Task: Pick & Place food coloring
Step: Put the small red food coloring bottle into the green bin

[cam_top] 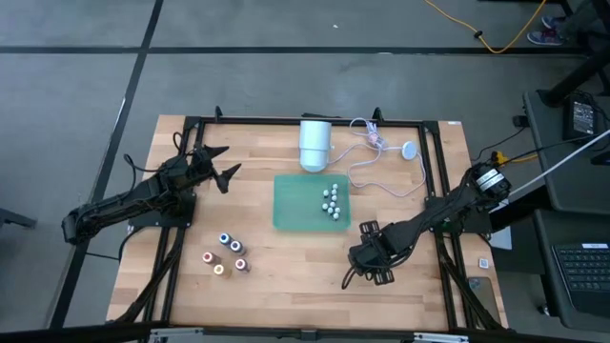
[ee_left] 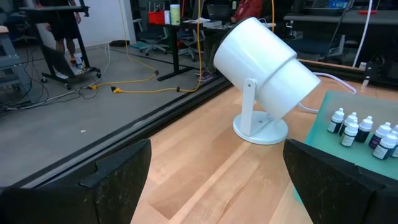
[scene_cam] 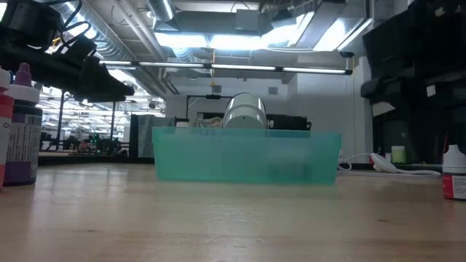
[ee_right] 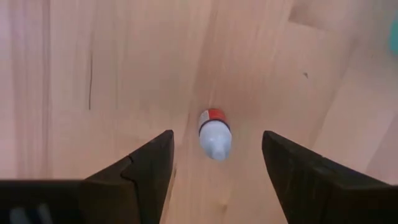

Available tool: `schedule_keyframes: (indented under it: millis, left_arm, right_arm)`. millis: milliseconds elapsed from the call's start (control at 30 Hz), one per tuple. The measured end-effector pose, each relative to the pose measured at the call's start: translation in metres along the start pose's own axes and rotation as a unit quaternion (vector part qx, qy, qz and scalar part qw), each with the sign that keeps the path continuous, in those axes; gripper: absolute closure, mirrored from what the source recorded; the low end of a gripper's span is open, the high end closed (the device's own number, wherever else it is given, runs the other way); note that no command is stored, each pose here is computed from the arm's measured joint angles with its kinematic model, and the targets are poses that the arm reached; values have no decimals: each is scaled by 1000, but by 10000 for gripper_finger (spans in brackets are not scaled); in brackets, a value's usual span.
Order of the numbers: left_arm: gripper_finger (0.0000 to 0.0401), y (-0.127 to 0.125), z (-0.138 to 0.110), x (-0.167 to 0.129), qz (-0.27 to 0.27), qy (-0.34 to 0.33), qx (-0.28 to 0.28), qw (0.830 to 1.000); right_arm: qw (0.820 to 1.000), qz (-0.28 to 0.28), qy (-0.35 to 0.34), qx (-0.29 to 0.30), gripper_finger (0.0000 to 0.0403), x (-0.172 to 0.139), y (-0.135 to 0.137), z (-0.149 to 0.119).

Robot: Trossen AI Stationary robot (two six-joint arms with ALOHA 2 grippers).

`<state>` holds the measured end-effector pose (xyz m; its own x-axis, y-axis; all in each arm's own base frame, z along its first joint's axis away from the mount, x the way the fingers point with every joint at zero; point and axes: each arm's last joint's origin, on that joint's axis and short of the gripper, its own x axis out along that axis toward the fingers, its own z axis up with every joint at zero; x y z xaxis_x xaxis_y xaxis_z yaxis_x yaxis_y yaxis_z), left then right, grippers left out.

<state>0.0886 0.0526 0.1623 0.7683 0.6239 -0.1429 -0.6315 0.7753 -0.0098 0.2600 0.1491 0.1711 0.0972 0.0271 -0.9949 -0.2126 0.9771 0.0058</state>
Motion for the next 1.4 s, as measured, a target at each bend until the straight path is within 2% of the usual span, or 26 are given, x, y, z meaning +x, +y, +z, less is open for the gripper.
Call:
schedule_keyframes:
  millis: [300,1033,1200,1300,1400]
  left_arm:
    - [40,0,0,0,0,0,0,1000]
    - [40,0,0,0,0,0,0,1000]
    - [40,0,0,0,0,0,0,1000]
    - [40,0,0,0,0,0,0,1000]
    - [40,0,0,0,0,0,0,1000]
  right_arm:
    - [1000,1,-4,1,167,4,0,-1]
    - [999,3,-4,42,350,3,0,-1]
    - [998,1,2,55,341,-5,0,3]
    - [998,-2,8,59,331,-19,-1,9]
    - [998,1,-2,67,339,-38,-4,19]
